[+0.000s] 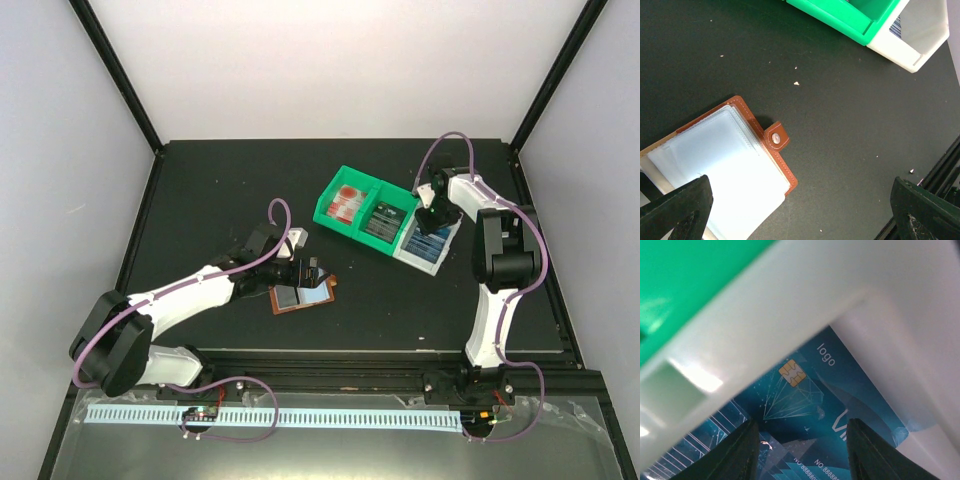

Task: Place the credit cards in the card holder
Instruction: Pick up the credit card from the storage box.

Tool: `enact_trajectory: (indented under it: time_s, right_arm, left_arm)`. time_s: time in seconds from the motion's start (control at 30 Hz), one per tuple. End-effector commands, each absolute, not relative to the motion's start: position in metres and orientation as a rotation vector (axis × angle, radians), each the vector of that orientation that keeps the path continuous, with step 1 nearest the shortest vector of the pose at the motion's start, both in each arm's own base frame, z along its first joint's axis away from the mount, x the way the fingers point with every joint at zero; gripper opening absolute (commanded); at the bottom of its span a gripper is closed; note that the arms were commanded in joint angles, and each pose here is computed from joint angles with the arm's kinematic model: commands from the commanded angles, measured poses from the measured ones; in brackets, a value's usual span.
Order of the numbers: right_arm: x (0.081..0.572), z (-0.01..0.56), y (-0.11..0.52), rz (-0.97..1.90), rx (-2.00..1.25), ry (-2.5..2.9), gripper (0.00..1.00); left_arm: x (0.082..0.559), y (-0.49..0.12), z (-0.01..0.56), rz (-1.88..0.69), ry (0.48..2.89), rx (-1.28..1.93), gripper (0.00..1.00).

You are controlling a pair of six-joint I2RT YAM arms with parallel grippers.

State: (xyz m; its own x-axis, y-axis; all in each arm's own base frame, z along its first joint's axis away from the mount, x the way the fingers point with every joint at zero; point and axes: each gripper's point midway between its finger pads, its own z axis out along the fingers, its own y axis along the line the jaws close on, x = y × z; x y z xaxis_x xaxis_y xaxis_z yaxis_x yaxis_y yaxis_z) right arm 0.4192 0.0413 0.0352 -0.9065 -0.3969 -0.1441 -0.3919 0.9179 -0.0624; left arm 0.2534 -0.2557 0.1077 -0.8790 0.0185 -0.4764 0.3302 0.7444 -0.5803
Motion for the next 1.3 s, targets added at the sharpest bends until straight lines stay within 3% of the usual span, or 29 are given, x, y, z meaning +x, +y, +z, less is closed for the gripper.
enact_trajectory:
  time_s: [0.0, 1.27]
  right_arm:
    - [0.429, 0.037, 0.029, -0.108, -0.537, 2.926, 0.49]
    - [0.441, 0.073, 0.016, -0.172, -0.472, 2.826, 0.44]
  left_arm:
    - [0.259, -0.260, 0.114, -0.979, 2.472, 0.264, 0.99]
    - [0.258, -0.259, 0.110, -0.977, 2.478, 0.263, 0.99]
